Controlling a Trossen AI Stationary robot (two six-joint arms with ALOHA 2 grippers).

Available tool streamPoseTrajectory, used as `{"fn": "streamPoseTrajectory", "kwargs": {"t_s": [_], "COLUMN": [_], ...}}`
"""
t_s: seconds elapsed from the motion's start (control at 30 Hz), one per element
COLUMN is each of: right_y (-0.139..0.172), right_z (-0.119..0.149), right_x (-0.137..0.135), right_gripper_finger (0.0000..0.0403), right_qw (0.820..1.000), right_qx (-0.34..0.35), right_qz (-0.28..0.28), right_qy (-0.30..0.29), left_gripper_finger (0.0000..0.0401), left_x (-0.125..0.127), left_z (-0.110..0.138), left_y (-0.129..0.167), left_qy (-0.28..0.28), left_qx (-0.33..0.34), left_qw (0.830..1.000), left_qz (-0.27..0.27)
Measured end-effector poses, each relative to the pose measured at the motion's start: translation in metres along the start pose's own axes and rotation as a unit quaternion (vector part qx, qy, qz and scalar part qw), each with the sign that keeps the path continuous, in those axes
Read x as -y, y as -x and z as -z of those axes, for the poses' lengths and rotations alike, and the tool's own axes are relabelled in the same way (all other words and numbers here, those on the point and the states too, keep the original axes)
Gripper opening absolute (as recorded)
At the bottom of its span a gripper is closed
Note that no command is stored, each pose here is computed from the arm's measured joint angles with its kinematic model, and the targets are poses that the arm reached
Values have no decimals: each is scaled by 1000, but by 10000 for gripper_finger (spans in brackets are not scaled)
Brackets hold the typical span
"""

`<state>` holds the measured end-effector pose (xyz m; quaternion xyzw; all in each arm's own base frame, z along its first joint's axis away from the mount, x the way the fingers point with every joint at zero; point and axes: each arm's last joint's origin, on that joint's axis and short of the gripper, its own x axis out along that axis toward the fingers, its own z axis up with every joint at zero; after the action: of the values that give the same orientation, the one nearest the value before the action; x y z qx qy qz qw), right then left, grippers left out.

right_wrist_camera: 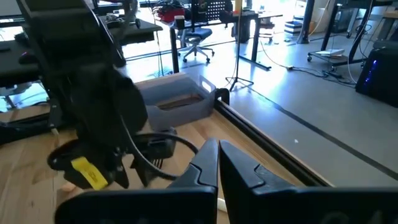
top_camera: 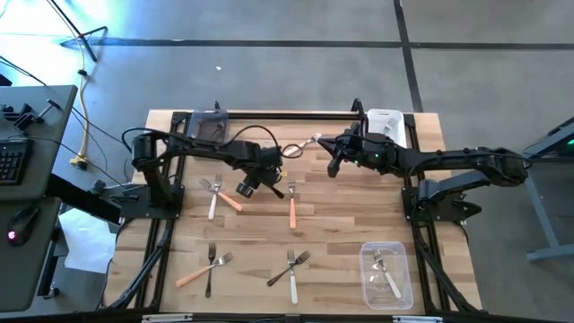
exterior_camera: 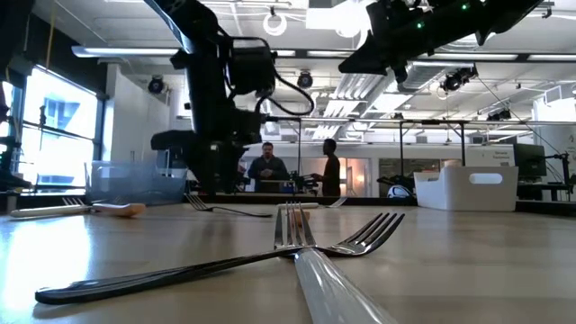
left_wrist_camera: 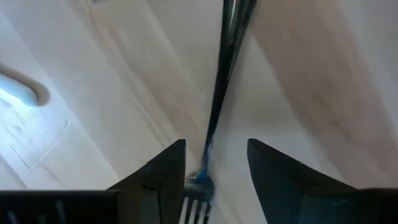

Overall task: Sort silverware by color (type)
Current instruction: Put the top black fork into the black bin

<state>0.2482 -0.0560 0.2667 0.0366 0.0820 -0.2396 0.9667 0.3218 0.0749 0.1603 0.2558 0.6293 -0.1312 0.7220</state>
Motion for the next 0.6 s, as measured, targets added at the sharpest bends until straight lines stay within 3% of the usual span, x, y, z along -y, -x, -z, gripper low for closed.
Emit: {"fn": "streamPoseTrajectory", "kwargs": {"t_s": [0.3, 0.6], "right_y": [0, 0], "right_z": [0, 0], "right_x": [0, 0], "right_gripper_finger": [0, 0], "right_qw": [1000, 1000], "right_qx": [0, 0], "right_qz": [0, 0], "right_qy": [0, 4], "left_gripper_finger": [130, 14], "left_x": [1, 5], "left_z": [0, -1], "left_y": [-21, -21], "left_qy": [-29, -144], "left_qx": [-37, -81], "left_qw": [999, 986], "left_qz": [7, -10]}}
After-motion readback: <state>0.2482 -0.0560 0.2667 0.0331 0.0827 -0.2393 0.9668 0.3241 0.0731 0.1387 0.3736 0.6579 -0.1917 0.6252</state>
